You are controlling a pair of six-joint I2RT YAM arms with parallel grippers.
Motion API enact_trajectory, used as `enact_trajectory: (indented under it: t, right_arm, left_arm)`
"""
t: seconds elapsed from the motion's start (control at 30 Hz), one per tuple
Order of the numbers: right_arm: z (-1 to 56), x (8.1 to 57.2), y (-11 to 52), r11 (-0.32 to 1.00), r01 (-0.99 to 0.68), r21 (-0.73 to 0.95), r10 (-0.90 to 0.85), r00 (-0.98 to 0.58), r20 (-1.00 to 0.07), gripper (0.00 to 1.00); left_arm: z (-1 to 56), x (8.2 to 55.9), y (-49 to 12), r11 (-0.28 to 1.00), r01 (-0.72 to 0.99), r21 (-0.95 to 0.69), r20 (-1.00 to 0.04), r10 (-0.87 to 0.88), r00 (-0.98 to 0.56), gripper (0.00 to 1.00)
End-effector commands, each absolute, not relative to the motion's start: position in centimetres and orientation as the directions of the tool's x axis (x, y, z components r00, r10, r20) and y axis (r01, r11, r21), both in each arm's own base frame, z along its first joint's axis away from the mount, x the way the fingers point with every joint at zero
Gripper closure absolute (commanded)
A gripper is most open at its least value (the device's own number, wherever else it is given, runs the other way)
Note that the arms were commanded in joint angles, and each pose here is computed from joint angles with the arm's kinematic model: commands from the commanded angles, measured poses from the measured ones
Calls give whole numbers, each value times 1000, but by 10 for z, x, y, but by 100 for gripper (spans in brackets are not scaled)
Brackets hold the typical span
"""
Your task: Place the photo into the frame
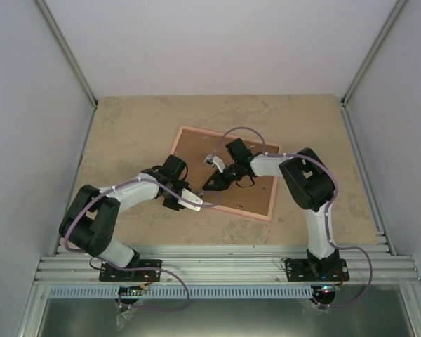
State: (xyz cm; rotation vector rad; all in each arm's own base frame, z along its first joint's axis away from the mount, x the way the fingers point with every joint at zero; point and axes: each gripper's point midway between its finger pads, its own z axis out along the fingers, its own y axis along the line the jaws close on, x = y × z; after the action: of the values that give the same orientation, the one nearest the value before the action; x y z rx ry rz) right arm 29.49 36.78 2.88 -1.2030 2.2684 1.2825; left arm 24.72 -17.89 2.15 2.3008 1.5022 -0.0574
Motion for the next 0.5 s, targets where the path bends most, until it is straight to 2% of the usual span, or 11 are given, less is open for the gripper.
enact_trajectory:
  t: [0.0,0.07,0.17,0.37,0.47]
  right_arm:
    - [-24,288,334,422,-699,577,-577,-698,-424,78]
    - [-19,288,336,410,-701,584,-575,-695,-432,77]
    - [3,285,342,359,-712,604,-561,-682,-470,76]
    - [62,285,346,274,-776,569,-522,-616,-590,74]
    - [75,286,334,282,-791,544,-525,-601,-603,74]
  left_arm:
    - [26,234,-171,-377,891,251,-231,871,434,62]
    - [36,240,-175,-361,886,291,-238,869,433,51]
    - [46,244,-177,-343,881,327,-245,869,429,41]
    - [50,237,-172,-296,892,341,-257,883,392,35]
    - [57,234,-179,-290,890,352,-283,873,396,34]
